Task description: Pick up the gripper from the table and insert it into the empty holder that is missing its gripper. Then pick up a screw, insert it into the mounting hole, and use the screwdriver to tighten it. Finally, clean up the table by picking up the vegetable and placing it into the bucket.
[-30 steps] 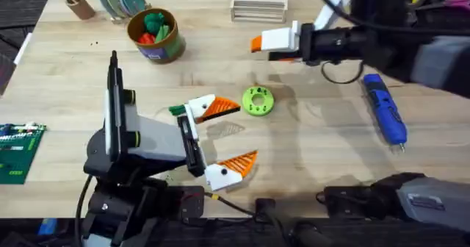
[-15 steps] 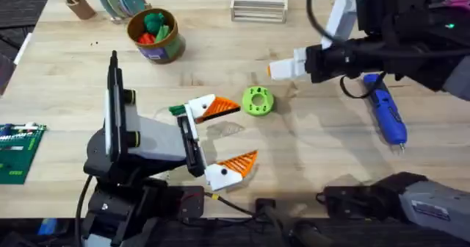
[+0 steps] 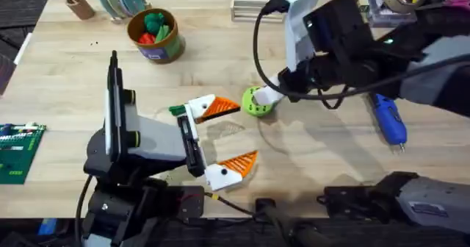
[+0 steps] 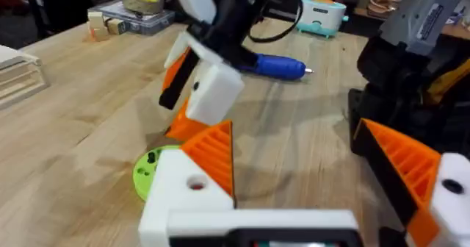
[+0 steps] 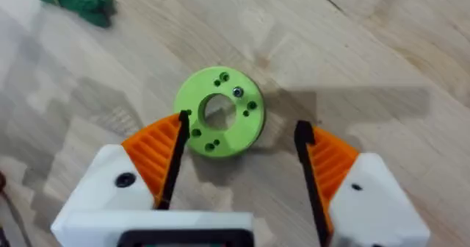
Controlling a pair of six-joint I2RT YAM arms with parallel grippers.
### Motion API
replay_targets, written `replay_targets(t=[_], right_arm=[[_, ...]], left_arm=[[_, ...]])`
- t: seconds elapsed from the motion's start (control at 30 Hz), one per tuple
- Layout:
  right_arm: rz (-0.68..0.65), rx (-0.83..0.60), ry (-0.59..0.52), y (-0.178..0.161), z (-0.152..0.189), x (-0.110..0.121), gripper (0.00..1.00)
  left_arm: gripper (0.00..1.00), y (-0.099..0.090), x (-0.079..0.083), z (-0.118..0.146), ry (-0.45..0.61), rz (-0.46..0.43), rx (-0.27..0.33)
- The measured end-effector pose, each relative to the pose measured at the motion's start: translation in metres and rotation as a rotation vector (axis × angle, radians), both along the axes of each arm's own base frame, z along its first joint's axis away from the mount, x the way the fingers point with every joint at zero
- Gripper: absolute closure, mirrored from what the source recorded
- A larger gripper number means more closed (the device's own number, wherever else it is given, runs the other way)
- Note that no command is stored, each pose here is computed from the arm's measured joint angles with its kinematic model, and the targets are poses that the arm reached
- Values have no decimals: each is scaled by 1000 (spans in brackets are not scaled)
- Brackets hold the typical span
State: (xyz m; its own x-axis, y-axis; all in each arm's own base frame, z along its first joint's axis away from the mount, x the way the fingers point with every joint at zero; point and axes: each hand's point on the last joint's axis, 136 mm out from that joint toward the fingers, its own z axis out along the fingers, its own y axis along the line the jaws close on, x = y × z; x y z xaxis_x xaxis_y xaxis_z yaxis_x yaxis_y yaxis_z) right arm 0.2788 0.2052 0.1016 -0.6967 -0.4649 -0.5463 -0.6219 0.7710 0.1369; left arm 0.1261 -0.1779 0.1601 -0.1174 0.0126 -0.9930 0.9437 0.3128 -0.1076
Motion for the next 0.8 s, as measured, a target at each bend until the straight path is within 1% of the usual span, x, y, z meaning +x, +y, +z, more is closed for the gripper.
replay_targets(t=[0.17, 0.3, 0.4, 0.43, 0.53, 0.57, 0.7, 0.8], right_arm=[[-44, -14, 40, -1, -14, 3, 141], [-56, -23, 60, 0, -19, 3, 151], [-44, -18, 55, 8, -16, 6, 151], [-41, -16, 53, 11, -15, 7, 145], [-37, -25, 42, 18, -14, 12, 21], [-36, -30, 41, 20, -14, 13, 12], [-30, -50, 45, 28, -18, 16, 10], [-34, -64, 47, 30, -21, 17, 49]], left_arm=[[8, 0, 0, 0, 0, 0, 0], [8, 0, 0, 0, 0, 0, 0], [7, 0, 0, 0, 0, 0, 0], [7, 0, 0, 0, 0, 0, 0], [7, 0, 0, 0, 0, 0, 0], [7, 0, 0, 0, 0, 0, 0], [8, 0, 0, 0, 0, 0, 0], [8, 0, 0, 0, 0, 0, 0]])
